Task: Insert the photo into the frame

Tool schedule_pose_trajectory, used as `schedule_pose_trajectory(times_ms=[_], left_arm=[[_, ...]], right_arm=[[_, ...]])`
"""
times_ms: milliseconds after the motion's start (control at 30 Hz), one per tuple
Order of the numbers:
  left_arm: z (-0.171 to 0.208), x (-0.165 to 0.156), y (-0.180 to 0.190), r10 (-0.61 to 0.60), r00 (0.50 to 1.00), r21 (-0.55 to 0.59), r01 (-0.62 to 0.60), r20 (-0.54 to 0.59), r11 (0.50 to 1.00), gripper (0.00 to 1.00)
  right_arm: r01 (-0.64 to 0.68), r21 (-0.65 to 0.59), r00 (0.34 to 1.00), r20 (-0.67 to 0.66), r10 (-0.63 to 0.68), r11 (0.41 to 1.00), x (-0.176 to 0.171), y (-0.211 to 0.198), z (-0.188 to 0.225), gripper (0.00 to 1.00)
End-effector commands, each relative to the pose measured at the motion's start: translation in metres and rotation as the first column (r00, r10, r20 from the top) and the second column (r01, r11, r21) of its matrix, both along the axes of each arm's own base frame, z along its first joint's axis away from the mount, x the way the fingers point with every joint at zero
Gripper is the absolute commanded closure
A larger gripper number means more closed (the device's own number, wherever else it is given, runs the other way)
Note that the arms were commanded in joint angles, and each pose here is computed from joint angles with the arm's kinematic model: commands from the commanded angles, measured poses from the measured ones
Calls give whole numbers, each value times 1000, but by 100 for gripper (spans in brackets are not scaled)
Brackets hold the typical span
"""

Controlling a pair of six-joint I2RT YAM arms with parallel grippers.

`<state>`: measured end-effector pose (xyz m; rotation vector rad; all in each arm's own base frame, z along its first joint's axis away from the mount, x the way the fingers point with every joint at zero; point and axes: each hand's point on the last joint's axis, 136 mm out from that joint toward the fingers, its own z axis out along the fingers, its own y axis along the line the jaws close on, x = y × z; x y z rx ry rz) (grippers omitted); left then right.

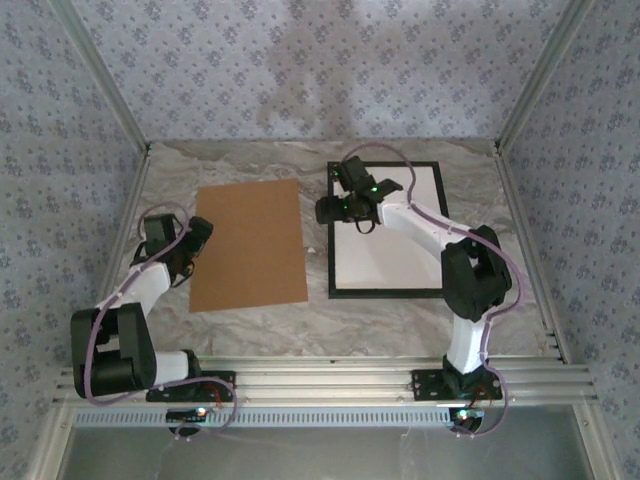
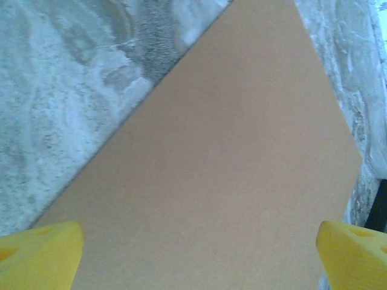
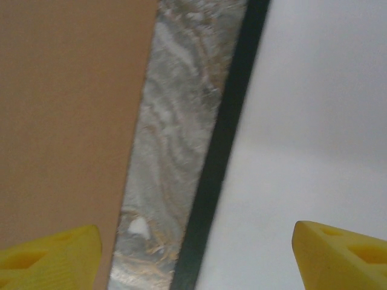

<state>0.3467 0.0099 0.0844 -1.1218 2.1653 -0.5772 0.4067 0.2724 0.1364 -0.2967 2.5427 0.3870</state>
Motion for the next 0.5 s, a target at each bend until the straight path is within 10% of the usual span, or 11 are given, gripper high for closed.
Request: schedule_pose_trajectory(times_ms=[0, 233, 467], left_arm=[[-10, -9, 16, -36, 999, 13, 36, -26, 999, 1], [-16, -1, 45, -63, 993, 164, 80, -103, 983, 2], [-47, 5, 29, -156, 975, 79, 170, -156, 982, 1]], right_arm=[[80, 22, 997, -23, -80, 997, -17, 37, -7, 26], [133, -5, 991, 5, -133, 991, -36, 90, -30, 28], [172, -25, 984, -35, -173, 985, -30, 103, -66, 31]])
